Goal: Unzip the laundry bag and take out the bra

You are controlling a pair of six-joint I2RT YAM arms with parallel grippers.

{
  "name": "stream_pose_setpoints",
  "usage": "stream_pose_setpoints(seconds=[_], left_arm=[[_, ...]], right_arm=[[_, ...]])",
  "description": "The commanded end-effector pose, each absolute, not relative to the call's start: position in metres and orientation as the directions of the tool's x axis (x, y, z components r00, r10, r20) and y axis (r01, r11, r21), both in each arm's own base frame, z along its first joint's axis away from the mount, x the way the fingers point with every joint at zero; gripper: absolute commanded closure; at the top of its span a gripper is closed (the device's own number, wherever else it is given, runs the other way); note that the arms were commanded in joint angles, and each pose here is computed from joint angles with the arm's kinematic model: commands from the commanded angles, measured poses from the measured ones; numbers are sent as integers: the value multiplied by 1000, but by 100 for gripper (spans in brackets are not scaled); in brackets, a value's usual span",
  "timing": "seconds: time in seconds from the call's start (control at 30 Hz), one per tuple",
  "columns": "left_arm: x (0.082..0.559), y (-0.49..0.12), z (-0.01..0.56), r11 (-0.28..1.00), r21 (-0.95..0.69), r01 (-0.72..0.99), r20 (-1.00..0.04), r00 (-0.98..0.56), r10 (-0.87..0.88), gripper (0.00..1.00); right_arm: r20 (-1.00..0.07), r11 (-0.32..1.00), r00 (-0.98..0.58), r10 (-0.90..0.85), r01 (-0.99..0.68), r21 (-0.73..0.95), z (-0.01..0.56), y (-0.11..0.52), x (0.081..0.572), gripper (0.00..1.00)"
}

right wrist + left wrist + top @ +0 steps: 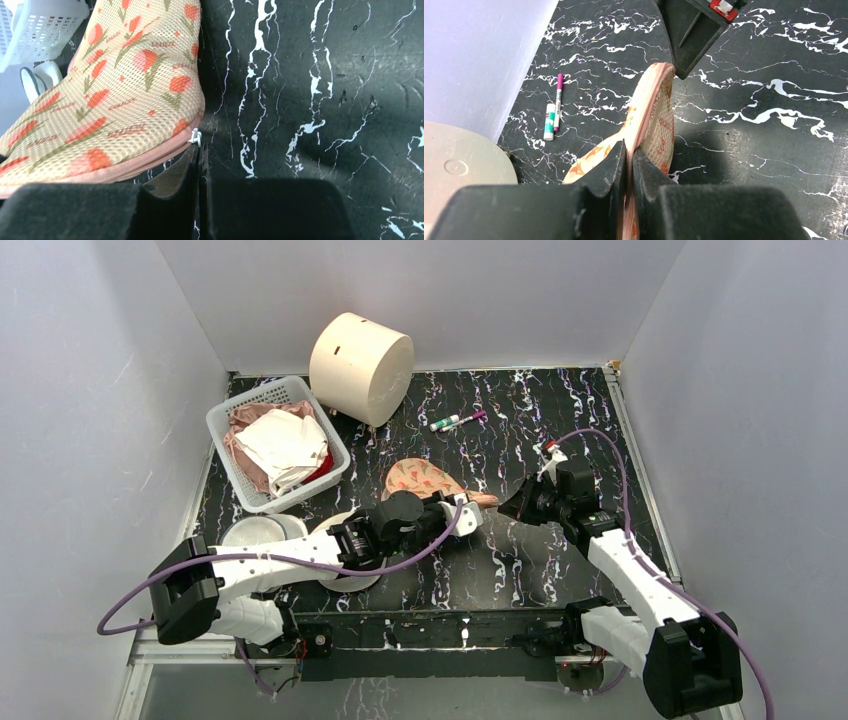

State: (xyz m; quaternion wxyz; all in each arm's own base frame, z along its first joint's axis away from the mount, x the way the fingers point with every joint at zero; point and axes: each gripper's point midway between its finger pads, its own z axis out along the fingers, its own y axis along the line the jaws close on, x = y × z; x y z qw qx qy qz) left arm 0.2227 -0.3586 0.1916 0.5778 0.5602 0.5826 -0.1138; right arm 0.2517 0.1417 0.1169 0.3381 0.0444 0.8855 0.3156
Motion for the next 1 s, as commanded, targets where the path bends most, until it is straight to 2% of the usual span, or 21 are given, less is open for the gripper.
stream_pose_setpoints(seconds=[0.0,0.23,0.5,0.63,0.7,0.87,0.97], left_arm=[[222,-359,232,407,519,752,-838,351,419,100],[216,-364,230,382,496,779,-850,347,395,100],[213,-368,226,367,481,796,-857,337,391,100],[213,-375,216,358,452,817,-864,302,404,100],[214,-382,207,369,402,838,-881,245,404,100],[212,-400,180,364,290,885,-892,112,439,70],[209,-399,184,367,275,889,-904,109,413,39]], right_arm=[[-641,810,-705,304,-162,563,118,133,277,100],[-688,850,-659,305,-139,509,98,122,299,100],[-713,848,-636,296,-169,502,105,123,299,99],[-697,878,-645,314,-83,472,117,109,296,72],[-704,891,-633,322,-48,451,132,101,296,63],[-759,917,-541,361,59,394,175,73,289,44],[-800,914,-462,383,64,401,206,65,283,31]])
